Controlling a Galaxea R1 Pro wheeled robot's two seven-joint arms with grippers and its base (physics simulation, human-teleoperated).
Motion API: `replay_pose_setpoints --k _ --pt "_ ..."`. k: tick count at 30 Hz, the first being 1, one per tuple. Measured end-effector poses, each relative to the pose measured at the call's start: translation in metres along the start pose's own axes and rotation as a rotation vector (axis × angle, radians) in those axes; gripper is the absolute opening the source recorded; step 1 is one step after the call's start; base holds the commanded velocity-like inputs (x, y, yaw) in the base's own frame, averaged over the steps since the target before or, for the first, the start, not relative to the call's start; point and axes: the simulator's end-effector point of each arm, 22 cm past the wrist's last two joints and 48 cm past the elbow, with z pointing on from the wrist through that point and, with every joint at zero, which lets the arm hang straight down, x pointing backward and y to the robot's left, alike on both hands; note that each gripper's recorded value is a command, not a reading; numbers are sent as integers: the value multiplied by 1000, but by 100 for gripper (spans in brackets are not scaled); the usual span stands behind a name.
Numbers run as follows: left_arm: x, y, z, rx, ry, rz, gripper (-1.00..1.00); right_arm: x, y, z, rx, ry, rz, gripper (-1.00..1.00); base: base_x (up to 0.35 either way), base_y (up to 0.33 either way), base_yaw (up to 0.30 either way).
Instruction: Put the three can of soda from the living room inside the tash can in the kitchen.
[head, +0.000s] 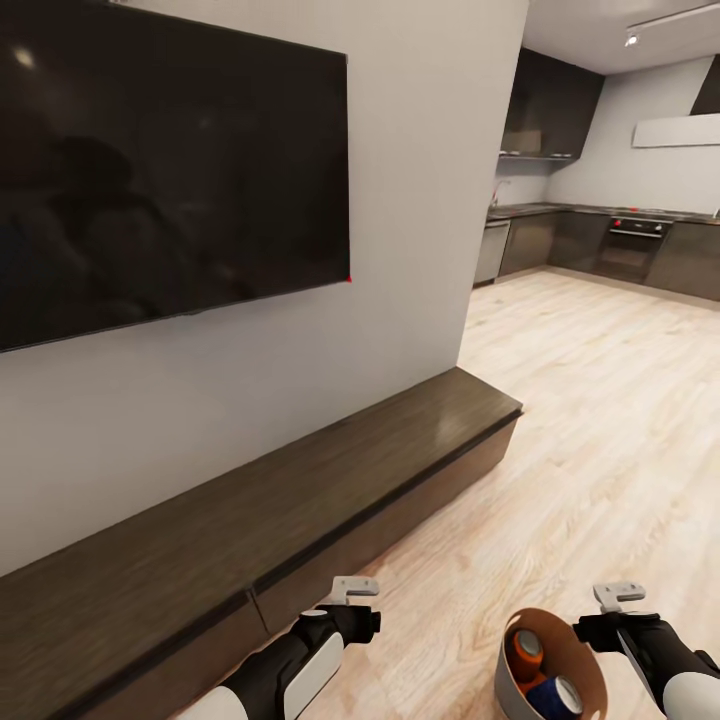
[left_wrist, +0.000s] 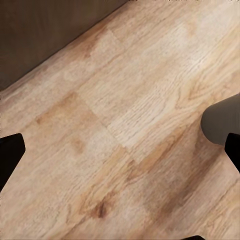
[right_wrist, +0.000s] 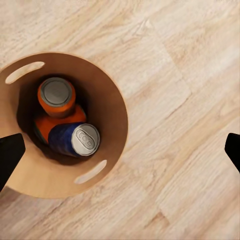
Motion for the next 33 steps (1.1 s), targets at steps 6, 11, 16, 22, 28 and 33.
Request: replay_pose_setpoints --k 6,11,16,22,28,33 --pt "-5 -2 -9 0 2 -1 100 -5 -3 -9 0 -1 0 100 0 0 0" --pt "-9 -4 -16 0 3 -1 100 -9 -5 -17 0 -1 0 100 0 0 0" --pt "-13 -6 -24 0 3 -1 100 -13 -8 -25 -1 -1 -1 100 0 0 0" --pt "-19 -9 -32 0 4 3 100 -18 -11 -34 -1 0 -2 100 0 0 0" --pt "-23 -11 -41 0 5 7 100 -22 -13 -42 -1 1 -2 100 0 0 0" --pt "-27 -13 -48 1 6 10 100 -25 -16 -50 -1 0 -2 100 0 0 0"
